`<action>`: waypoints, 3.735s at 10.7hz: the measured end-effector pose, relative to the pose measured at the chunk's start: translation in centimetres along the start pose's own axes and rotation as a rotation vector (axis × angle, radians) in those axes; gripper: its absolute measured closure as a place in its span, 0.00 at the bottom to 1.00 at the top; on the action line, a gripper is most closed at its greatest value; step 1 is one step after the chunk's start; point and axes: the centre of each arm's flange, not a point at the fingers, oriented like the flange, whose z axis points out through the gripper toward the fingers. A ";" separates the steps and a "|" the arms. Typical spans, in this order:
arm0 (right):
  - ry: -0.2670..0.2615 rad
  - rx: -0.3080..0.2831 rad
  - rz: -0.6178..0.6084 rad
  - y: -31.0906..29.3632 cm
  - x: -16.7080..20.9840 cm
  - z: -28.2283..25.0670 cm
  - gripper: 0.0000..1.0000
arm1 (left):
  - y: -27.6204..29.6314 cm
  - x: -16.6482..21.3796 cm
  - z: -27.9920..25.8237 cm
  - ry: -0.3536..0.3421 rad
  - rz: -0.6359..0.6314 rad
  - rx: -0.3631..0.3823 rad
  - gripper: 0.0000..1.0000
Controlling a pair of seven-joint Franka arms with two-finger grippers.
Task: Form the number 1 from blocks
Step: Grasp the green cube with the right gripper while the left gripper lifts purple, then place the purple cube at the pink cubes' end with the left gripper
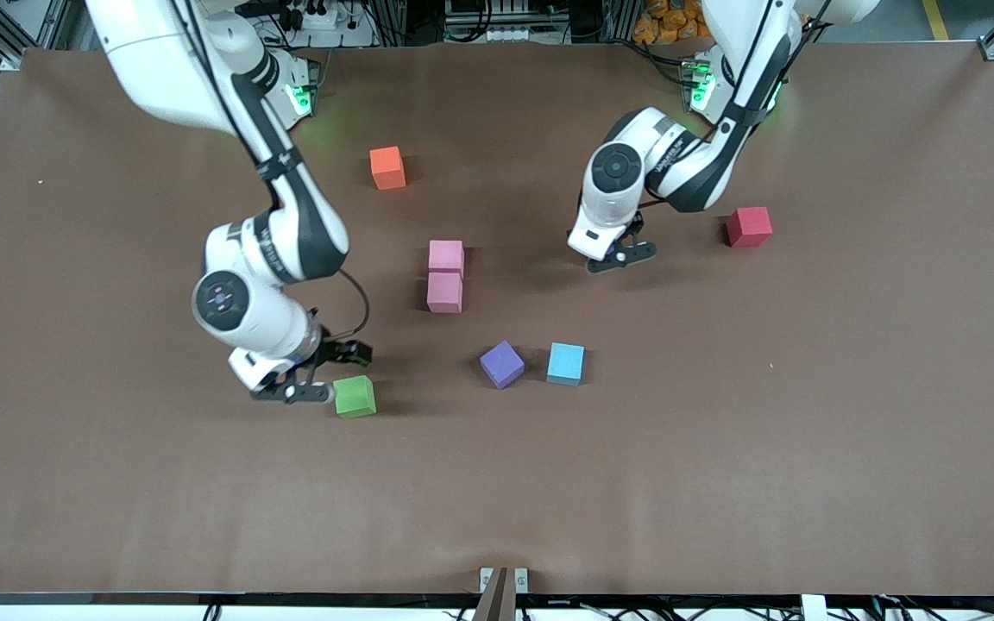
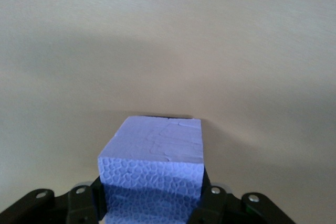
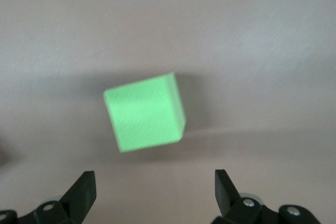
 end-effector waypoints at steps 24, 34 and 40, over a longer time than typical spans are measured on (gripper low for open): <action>0.071 0.005 -0.128 -2.5 2.6 6.0 0.00 | 23.6 -13.3 1.1 -0.005 0.094 -0.081 0.41; 0.061 -0.006 -0.144 -1.6 2.5 6.6 0.46 | 25.0 -12.3 0.7 0.014 0.092 -0.101 0.41; 0.061 0.017 0.058 -1.5 1.7 2.4 0.47 | 24.9 -10.9 0.4 0.033 0.124 -0.101 0.41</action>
